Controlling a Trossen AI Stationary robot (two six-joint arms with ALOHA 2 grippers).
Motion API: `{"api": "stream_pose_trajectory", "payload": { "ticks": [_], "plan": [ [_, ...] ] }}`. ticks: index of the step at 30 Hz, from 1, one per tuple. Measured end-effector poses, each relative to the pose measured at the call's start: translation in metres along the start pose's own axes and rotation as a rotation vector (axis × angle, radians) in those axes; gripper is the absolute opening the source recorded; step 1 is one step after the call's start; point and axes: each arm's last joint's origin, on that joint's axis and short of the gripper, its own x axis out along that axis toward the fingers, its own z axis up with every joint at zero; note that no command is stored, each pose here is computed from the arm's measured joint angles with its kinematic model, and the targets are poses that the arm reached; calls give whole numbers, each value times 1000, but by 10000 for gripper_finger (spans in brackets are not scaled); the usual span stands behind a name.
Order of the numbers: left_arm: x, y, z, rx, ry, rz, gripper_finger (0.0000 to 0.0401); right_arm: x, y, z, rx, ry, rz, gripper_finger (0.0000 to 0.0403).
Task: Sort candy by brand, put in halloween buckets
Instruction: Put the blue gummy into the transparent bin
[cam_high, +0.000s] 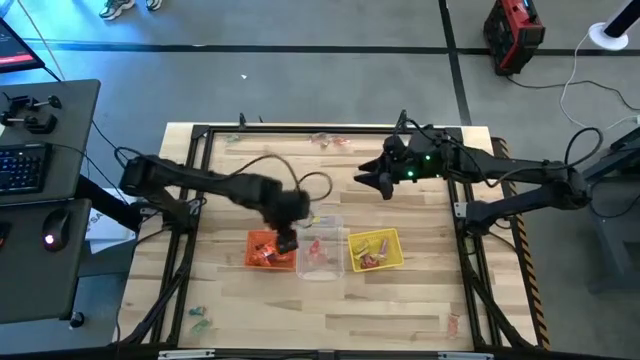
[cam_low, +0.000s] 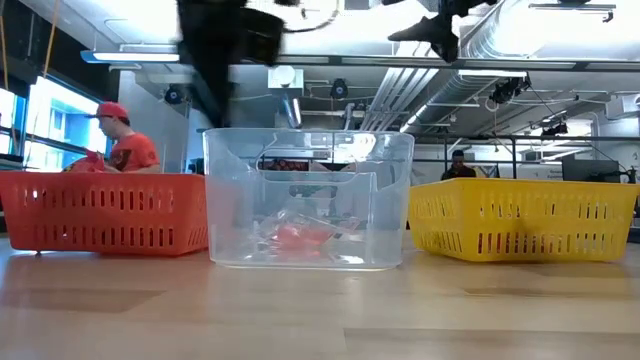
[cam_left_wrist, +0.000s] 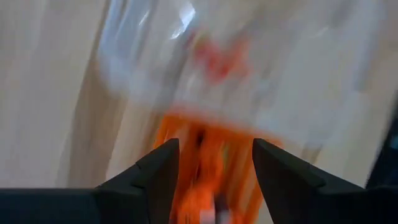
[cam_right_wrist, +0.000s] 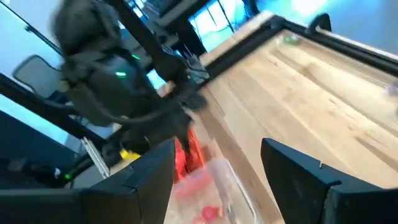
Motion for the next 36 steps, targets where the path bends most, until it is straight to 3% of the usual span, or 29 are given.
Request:
{"api": "stream_pose_trajectory", "payload": {
  "ticks": [4, 7, 12, 17, 25, 31, 36],
  "plan": [
    [-1, -29, -43, -86, 110, 115, 194, -1, 2, -8, -2, 66, -19, 231],
    [9, -58, -83, -92, 214, 93, 193, -1, 5, -16, -33, 118, -18, 231],
    [15, -102, -152, 73, 426, 13, 193, -1, 13, -23, -91, 159, 8, 231],
    [10, -126, -199, 216, 460, 14, 192, 0, 19, -27, -125, 174, 34, 231],
    [41, -126, -238, 307, 435, -85, 192, 0, 23, -30, -135, 182, 49, 231],
    [56, -103, -257, 304, 481, 35, 192, -1, 27, -32, -124, 168, 20, 231],
    [60, -104, -263, 348, 476, -16, 192, -1, 30, -34, -129, 166, 16, 231]
  ]
}}
